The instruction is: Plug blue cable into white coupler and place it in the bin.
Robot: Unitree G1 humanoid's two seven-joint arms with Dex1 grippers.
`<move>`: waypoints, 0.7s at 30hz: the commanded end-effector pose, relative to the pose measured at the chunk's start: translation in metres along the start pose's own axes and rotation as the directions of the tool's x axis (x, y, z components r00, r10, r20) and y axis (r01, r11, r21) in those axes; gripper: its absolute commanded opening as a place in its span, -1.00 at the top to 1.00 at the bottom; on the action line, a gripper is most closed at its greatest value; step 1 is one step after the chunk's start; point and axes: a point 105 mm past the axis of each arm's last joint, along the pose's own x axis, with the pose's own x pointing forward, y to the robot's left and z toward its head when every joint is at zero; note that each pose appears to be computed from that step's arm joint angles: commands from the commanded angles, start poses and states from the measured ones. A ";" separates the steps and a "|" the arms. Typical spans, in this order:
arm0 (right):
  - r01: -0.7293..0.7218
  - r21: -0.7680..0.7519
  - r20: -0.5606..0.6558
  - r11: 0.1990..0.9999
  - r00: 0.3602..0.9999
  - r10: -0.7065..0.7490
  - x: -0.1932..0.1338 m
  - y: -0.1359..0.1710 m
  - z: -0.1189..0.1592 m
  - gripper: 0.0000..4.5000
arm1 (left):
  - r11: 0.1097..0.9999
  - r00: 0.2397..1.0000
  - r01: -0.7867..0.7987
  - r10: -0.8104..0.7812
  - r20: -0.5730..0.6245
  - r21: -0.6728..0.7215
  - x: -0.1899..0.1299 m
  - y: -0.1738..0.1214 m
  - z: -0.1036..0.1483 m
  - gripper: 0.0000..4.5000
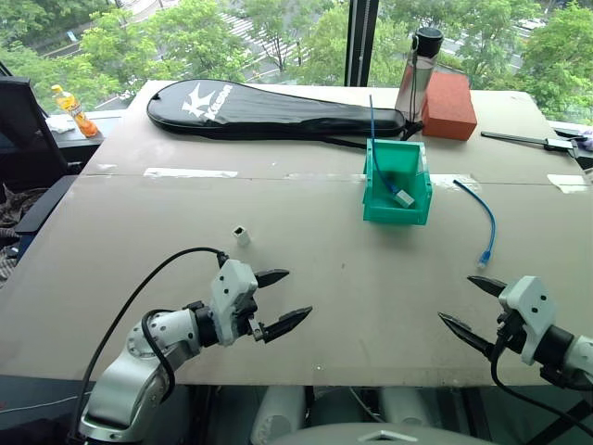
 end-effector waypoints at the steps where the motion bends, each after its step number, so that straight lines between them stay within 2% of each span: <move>1: 0.003 -0.041 0.025 0.999 1.000 -0.002 0.003 -0.001 0.007 -1.00 | 0.999 0.998 0.017 -0.019 0.054 0.032 0.001 -0.004 0.018 -0.99; 6: 0.023 -0.078 0.053 0.997 0.998 -0.019 0.009 -0.012 0.019 -1.00 | 0.998 0.990 0.053 -0.049 0.130 -0.028 0.008 -0.005 0.035 -0.99; 10: -0.019 -0.088 0.045 0.996 0.999 0.023 0.008 -0.020 0.032 -1.00 | 0.993 0.979 0.120 -0.120 0.167 0.011 0.011 -0.015 0.043 -0.99; 13: -0.132 -0.231 -0.095 0.964 0.989 0.113 0.001 -0.030 0.035 -1.00 | 0.973 0.964 0.213 -0.224 0.143 0.092 0.010 -0.027 0.042 -0.99; 17: -0.277 -0.415 -0.300 0.867 0.941 0.157 -0.006 -0.063 0.045 -1.00 | 0.949 0.944 0.288 -0.303 0.130 0.128 0.010 -0.031 0.043 -0.99; 21: -0.484 -0.597 -0.553 0.640 0.826 0.109 -0.005 -0.102 0.035 -1.00 | 0.934 0.933 0.315 -0.338 0.126 0.171 0.013 -0.032 0.043 -0.99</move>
